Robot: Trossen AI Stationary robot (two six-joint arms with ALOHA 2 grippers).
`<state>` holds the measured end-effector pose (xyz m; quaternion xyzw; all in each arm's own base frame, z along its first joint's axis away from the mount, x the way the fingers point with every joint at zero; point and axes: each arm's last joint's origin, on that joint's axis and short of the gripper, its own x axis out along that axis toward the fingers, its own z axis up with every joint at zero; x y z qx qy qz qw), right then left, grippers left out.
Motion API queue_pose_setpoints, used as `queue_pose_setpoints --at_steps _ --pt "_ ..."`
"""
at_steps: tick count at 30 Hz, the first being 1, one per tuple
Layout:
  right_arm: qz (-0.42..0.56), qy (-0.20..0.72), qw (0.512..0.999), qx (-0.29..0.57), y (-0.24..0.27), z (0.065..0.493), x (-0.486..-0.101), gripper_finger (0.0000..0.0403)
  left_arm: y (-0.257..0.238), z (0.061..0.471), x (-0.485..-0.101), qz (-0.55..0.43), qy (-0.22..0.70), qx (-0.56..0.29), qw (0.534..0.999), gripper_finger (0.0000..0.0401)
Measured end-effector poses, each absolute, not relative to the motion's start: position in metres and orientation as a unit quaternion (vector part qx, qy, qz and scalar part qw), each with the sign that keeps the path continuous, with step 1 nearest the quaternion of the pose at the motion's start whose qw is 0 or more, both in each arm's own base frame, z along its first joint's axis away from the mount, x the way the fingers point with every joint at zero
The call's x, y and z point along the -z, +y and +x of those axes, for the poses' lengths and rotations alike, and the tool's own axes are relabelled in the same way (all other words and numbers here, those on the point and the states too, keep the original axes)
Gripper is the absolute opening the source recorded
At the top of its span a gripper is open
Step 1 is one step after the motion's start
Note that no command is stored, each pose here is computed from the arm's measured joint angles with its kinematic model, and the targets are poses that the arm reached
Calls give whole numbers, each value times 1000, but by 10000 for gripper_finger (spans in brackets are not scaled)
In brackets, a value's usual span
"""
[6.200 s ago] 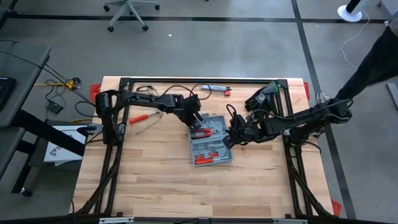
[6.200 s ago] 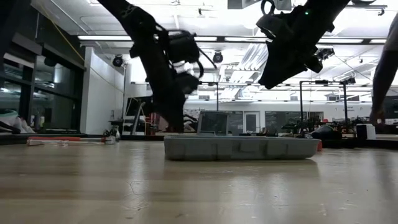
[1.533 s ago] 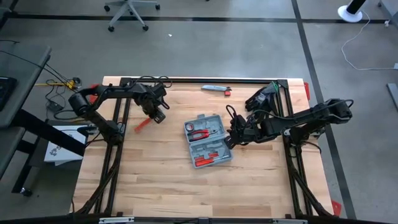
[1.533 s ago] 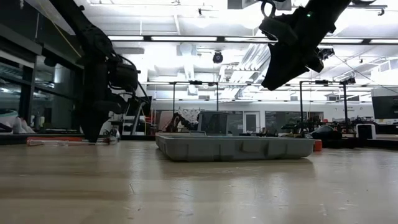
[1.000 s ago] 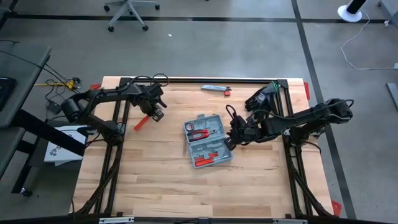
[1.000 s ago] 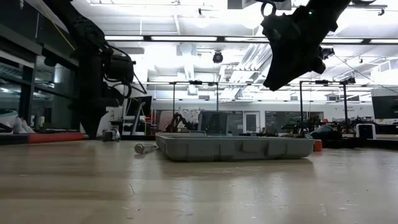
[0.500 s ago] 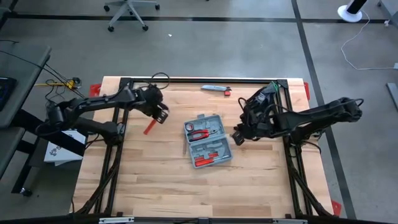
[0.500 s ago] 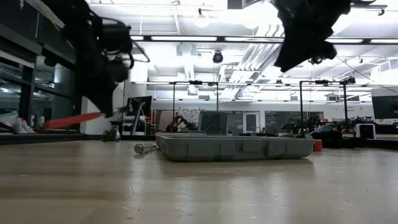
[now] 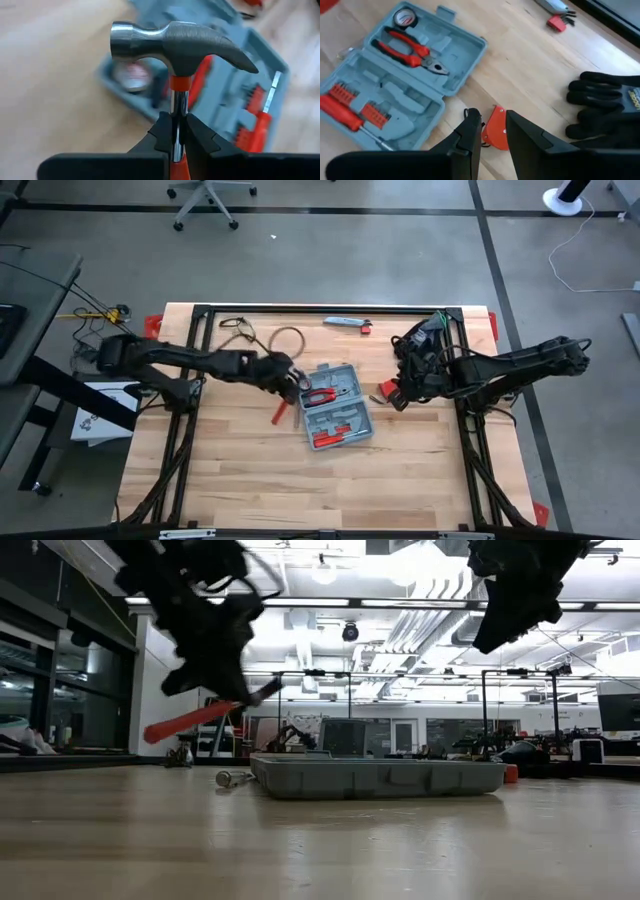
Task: Prefit tool cases
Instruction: Put the orange hammer into the gray prefit tool case
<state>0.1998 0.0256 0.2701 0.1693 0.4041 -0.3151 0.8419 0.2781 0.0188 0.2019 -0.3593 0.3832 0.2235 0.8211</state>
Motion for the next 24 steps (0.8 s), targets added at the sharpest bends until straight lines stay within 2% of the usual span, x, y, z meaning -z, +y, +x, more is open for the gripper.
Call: queue_pose_setpoints --at_steps 11,18,24 --pt "167 412 853 272 26 195 -276 83 -10 397 -222 -259 403 -143 866 14" --pt "218 322 888 247 21 168 -306 83 -15 443 -203 -176 496 -116 842 14" --pt "237 292 889 260 15 142 -316 83 -23 463 -184 -154 532 -79 829 14"
